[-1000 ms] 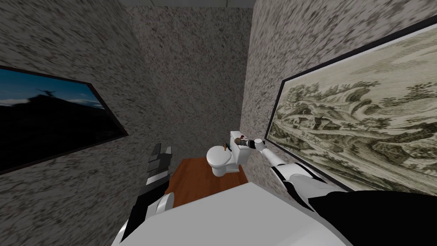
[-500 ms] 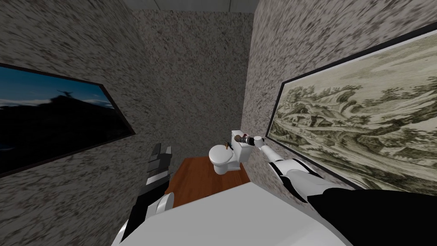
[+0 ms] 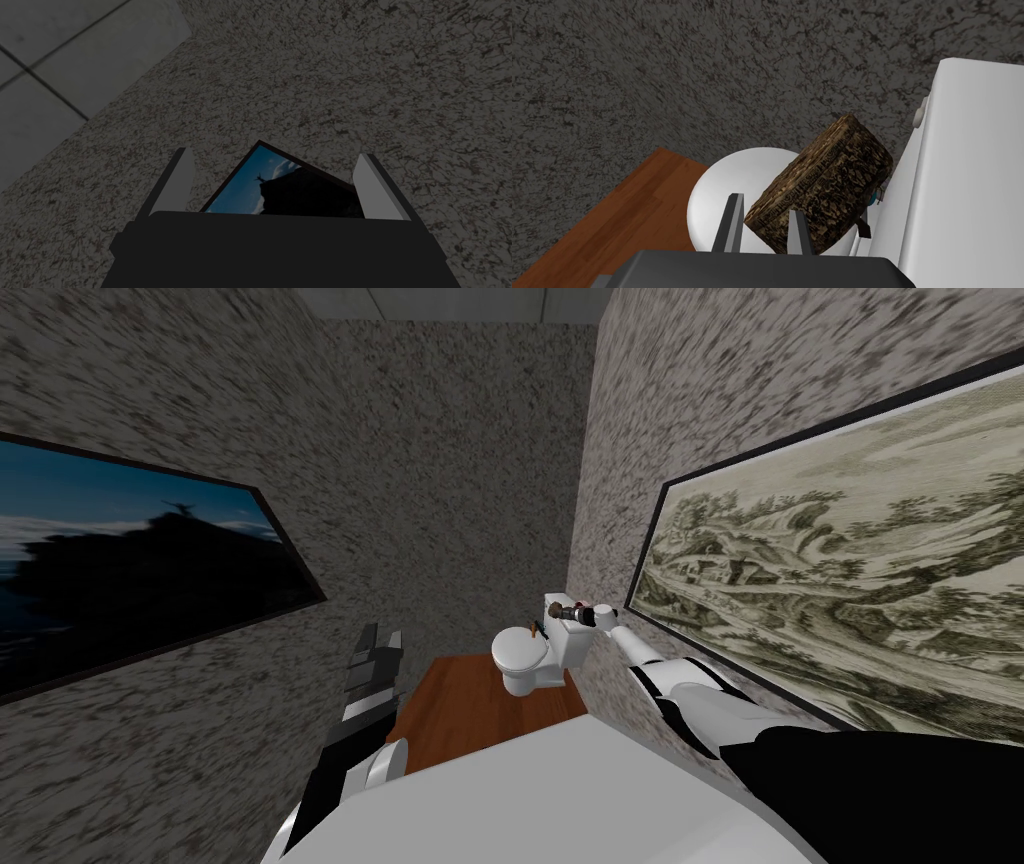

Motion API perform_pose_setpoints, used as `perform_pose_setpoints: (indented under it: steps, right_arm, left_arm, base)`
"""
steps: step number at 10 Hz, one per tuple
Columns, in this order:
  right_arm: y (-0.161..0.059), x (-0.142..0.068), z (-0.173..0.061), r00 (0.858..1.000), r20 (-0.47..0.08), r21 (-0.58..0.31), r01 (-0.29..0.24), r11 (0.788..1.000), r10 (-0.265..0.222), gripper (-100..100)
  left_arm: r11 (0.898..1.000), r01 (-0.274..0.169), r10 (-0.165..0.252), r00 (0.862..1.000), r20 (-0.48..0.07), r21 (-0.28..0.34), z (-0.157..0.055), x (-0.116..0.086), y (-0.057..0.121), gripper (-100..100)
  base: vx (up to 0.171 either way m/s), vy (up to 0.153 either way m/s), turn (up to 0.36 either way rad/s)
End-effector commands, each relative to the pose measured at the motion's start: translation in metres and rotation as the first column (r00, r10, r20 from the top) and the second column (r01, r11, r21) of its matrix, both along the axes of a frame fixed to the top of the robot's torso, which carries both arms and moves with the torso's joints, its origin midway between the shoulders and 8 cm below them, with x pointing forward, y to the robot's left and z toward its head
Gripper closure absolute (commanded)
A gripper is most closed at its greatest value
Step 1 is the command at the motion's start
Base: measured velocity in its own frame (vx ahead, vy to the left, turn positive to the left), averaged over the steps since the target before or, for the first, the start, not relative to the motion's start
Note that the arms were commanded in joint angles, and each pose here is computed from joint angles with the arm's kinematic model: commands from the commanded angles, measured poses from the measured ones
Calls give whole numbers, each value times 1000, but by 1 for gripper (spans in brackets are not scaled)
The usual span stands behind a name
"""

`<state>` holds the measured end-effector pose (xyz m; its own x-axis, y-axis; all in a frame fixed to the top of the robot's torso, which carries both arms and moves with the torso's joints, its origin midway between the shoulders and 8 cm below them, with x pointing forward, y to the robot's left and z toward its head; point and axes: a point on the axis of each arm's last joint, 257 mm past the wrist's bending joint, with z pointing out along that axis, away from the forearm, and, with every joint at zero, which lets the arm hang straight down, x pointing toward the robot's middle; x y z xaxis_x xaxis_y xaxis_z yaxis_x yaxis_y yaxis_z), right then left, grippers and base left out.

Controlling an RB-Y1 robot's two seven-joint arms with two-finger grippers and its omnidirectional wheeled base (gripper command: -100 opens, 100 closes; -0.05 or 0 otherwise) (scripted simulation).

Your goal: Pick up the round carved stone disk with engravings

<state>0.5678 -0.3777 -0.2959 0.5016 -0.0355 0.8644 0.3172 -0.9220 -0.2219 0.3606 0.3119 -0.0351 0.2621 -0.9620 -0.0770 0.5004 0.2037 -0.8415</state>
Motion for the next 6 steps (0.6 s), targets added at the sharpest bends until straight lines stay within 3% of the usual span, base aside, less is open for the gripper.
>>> perform_pose_setpoints:
  steps: [1, 2, 3, 4, 6]
  right_arm:
    - [0, 0, 0, 1000, 0, 0, 0, 1000, 0, 100]
    - [-10, 1, 1, 1000, 6, -19, 16, 1000, -16, 100]
    - [-18, 1, 1, 1000, 7, -36, 29, 999, -29, 0]
    - [-6, -12, -22, 999, -35, 7, 27, 1000, -27, 100]
    - [-6, -16, -29, 998, -46, 11, 32, 999, -31, 100]
  left_arm:
    - [1000, 0, 0, 1000, 0, 0, 0, 0, 0, 0]
    - [1000, 0, 0, 1000, 0, 0, 0, 0, 0, 0]
    - [1000, 0, 0, 1000, 0, 0, 0, 0, 0, 0]
    - [1000, 0, 0, 1000, 0, 0, 0, 0, 0, 0]
    - [1000, 0, 0, 1000, 0, 0, 0, 0, 0, 0]
  base:
    - [1, -1, -80]
    - [-1, -1, -70]
    - [0, 0, 0]
    - [45, -110, 126]
    - [53, -139, 37]
